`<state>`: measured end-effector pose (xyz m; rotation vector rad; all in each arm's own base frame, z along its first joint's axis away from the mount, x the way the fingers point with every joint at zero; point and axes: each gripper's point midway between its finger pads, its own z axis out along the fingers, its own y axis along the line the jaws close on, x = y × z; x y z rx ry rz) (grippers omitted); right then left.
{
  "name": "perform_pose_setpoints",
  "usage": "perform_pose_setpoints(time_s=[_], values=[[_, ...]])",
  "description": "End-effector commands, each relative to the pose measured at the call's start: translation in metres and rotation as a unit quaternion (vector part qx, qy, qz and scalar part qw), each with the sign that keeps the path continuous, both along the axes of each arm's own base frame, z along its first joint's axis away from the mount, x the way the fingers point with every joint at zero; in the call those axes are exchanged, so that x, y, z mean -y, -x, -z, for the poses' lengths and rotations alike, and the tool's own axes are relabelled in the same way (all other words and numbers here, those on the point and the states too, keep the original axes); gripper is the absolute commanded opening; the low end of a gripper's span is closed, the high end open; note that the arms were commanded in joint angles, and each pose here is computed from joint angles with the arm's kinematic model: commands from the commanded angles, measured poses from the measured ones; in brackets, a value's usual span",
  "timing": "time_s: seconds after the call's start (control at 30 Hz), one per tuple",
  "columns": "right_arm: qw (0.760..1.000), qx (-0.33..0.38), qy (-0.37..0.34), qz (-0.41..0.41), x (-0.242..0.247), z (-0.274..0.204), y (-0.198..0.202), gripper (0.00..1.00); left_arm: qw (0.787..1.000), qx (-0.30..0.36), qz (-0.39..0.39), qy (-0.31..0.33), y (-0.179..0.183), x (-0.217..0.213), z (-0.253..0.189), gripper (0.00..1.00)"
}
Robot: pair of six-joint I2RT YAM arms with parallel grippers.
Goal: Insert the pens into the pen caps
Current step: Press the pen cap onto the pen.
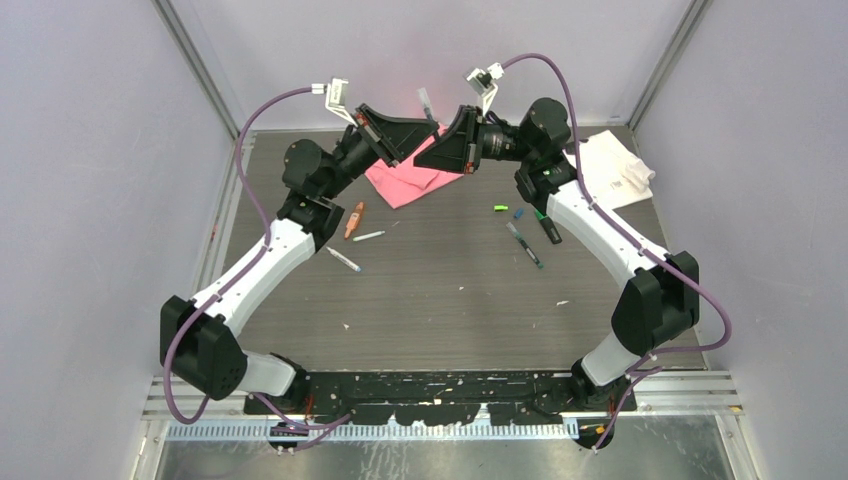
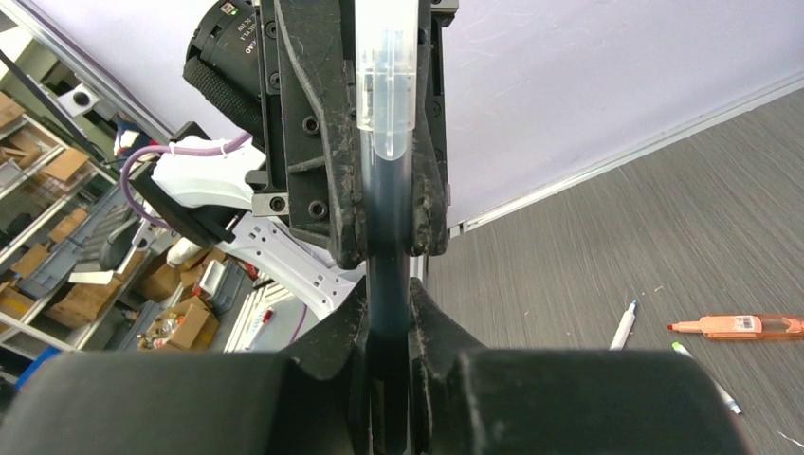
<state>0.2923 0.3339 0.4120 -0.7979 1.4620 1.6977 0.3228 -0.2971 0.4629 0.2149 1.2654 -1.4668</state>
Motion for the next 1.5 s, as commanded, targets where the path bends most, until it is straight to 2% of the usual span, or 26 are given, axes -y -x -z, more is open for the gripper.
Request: perform_pose_setpoints(time_s=[0.0, 0.1, 0.2, 0.4, 0.5, 0.7, 1.3, 1.4, 1.43, 1.47], values=[[0.999, 0.039, -0.013, -0.021, 0.002, -0.020, 0.018, 0.01, 0.999, 0.037, -0.014, 0.030, 0.016, -0.013, -0.025, 0.17], [0.998, 0.046, -0.017, -0.025, 0.006, -0.023, 0.020, 0.01, 0.999, 0.026, -0.018, 0.027, 0.020, -0.019, -0.018, 0.42], [0.998, 0.051, -0.016, -0.030, 0.009, -0.022, 0.021, 0.01, 0.999, 0.017, -0.017, 0.024, 0.027, -0.028, -0.014, 0.59], [0.997, 0.057, -0.015, -0.039, 0.009, -0.019, 0.025, 0.01, 1.000, 0.011, -0.023, 0.014, 0.030, -0.051, -0.030, 0.77], [0.997, 0.059, -0.016, -0.039, 0.008, -0.018, 0.025, 0.01, 1.000, 0.002, -0.025, 0.003, 0.024, -0.051, -0.042, 0.81], [0.997, 0.060, -0.015, -0.040, 0.007, -0.018, 0.027, 0.01, 1.000, -0.006, -0.024, 0.006, 0.008, -0.044, -0.053, 0.80], [0.998, 0.049, -0.006, -0.048, -0.001, -0.014, 0.028, 0.01, 1.000, 0.005, -0.009, 0.005, -0.005, -0.019, -0.061, 0.58], [0.998, 0.049, -0.005, -0.048, -0.001, -0.013, 0.027, 0.01, 1.000, 0.004, -0.006, 0.005, -0.005, -0.017, -0.060, 0.52], [0.998, 0.048, -0.005, -0.048, -0.001, -0.013, 0.028, 0.01, 1.000, 0.004, -0.003, 0.004, -0.005, -0.016, -0.060, 0.45], [0.998, 0.047, -0.004, -0.047, -0.001, -0.013, 0.027, 0.01, 1.000, 0.002, 0.000, 0.003, -0.004, -0.015, -0.059, 0.33]])
